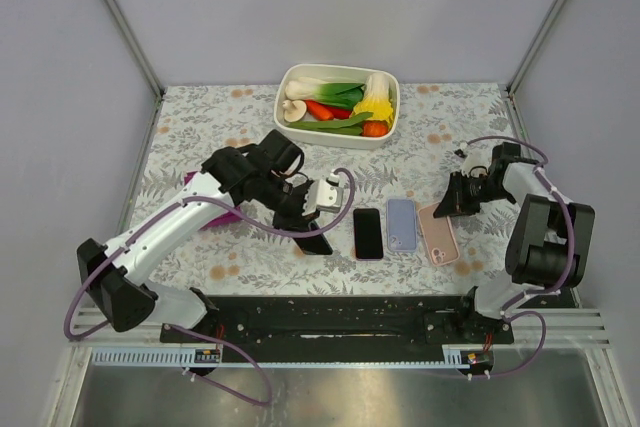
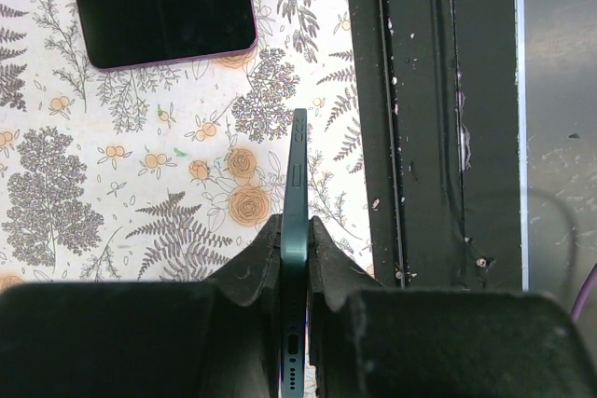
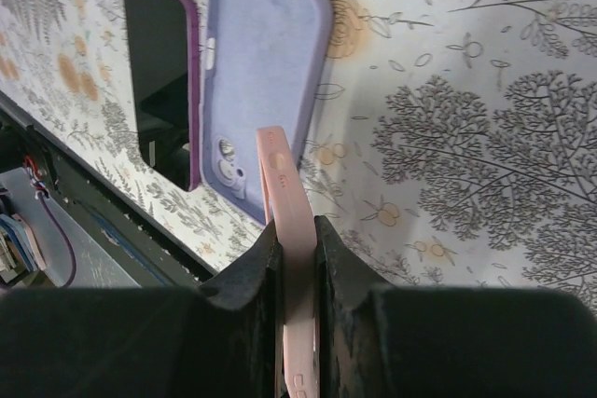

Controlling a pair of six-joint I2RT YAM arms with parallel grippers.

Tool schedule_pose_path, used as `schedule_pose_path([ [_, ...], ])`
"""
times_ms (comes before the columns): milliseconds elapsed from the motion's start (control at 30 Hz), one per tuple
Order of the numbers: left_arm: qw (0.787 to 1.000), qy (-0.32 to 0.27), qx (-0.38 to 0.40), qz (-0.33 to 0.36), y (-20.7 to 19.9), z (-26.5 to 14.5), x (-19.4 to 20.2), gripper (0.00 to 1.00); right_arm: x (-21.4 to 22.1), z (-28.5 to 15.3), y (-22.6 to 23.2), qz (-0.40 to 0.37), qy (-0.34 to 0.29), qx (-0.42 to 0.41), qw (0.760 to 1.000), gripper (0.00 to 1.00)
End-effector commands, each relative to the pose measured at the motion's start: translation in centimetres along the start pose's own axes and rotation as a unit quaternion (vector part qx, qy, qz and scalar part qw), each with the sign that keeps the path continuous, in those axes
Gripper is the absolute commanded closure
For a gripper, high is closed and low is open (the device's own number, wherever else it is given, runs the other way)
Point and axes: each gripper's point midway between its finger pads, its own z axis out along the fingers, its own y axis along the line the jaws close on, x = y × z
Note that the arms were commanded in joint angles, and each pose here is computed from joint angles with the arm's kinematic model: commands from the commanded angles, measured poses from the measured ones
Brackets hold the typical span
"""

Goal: Take the phone out of the phone case
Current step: Place the phone case at the center of the board.

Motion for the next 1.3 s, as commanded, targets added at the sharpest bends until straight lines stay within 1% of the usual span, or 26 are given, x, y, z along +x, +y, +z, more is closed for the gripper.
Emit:
schedule_pose_path([
  [0, 1.0, 0.004, -0.001, 0.031, 1.0, 0.1, -0.4, 1.0, -1.6, 0.0, -1.7, 0.001, -0.005, 0.022, 1.0, 1.0],
  [67, 0.999, 0.012, 0.014, 0.027, 1.3, 0.6, 0.0, 1.0, -1.9, 0.3, -2.0, 0.007, -0.006, 0.021, 1.0, 1.0],
  [300, 0.999, 0.042, 0.024, 0.019, 2.8, 2.1, 1.2, 1.0, -2.6, 1.0, -2.5, 0.02, -0.021, 0.016, 0.999, 0.99],
  [333, 0.999, 0.043, 0.028, 0.018, 2.8, 2.3, 1.3, 1.0, -2.6, 1.1, -2.6, 0.023, -0.022, 0.017, 0.999, 0.97],
  [500, 0.998, 0.043, 0.034, 0.015, 3.1, 2.7, 1.2, 1.0, -3.3, 1.7, -2.9, 0.039, -0.036, 0.015, 0.998, 0.97],
  [667, 0.999, 0.038, 0.031, 0.017, 3.3, 2.8, 1.0, 1.0, -3.4, 2.1, -3.2, 0.056, -0.035, 0.014, 0.998, 0.96],
  [767, 0.999, 0.037, 0.031, 0.016, 3.4, 2.9, 0.9, 1.0, -3.3, 2.4, -3.5, 0.066, -0.032, 0.017, 0.997, 0.91],
  [867, 0.999, 0.038, 0.033, 0.014, 3.7, 3.2, 0.9, 1.0, -3.2, 2.5, -3.7, 0.073, -0.03, 0.021, 0.997, 0.79],
  [900, 0.999, 0.039, 0.034, 0.014, 3.7, 3.2, 0.9, 1.0, -3.2, 2.5, -3.8, 0.075, -0.029, 0.023, 0.996, 0.71],
  [933, 0.998, 0.042, 0.035, 0.013, 3.7, 3.4, 1.1, 1.0, -3.2, 2.4, -3.8, 0.076, -0.03, 0.024, 0.996, 0.67],
  [1267, 0.998, 0.044, 0.039, 0.01, 3.6, 3.4, 1.3, 1.0, -3.3, 2.1, -4.5, 0.07, -0.029, 0.05, 0.996, 0.52],
])
